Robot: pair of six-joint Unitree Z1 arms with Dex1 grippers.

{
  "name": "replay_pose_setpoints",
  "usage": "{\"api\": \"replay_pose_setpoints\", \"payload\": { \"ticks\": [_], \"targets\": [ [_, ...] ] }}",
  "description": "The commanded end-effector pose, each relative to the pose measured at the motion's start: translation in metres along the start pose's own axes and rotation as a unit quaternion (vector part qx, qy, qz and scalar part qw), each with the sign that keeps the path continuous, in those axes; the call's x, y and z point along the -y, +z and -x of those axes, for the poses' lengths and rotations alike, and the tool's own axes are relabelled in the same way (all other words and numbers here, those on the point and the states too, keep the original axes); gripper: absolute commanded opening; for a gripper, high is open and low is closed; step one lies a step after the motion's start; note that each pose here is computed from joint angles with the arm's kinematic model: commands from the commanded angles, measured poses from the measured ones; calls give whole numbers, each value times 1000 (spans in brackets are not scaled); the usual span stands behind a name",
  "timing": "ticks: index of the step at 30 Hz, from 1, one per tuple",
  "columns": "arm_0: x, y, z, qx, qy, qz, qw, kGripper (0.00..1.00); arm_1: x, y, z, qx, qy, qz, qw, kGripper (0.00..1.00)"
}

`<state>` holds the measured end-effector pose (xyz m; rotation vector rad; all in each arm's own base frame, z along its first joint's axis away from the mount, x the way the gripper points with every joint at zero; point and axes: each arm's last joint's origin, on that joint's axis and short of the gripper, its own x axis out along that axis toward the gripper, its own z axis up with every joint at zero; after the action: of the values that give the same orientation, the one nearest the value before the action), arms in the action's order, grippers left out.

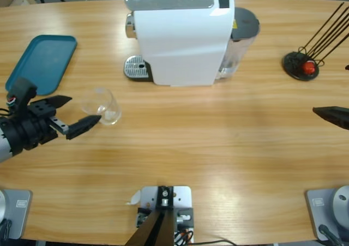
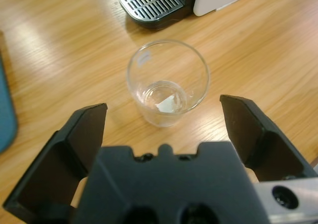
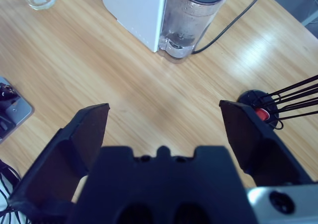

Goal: Pour coffee

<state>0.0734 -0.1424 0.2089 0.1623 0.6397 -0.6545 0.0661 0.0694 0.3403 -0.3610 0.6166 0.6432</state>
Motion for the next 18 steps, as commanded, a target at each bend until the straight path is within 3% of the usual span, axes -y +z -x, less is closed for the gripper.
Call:
{"api": "replay_pose_setpoints", "payload": {
  "ticks": [1, 5, 13, 14, 16, 18],
  "targets": [
    [7, -15, -18, -23, 3, 2, 1000, 1000, 1, -5, -14, -47, -40, 5, 998, 1000],
    [13, -15, -34, -29, 12, 4, 1000, 1000, 0, -4, -18, -54, -41, 3, 998, 1000],
    [20, -15, -60, -12, 63, 1, 998, 999, -3, 3, -29, -77, -42, 11, 996, 1000],
    [19, -15, -60, -8, 72, 4, 997, 977, -3, 3, -29, -78, -42, 11, 996, 1000],
    [17, -13, -58, 2, 84, 7, 996, 815, -3, 4, -30, -79, -41, 12, 996, 1000],
    [17, -11, -58, 10, 80, 12, 997, 779, -3, 4, -30, -79, -42, 12, 996, 1000]
  ]
}}
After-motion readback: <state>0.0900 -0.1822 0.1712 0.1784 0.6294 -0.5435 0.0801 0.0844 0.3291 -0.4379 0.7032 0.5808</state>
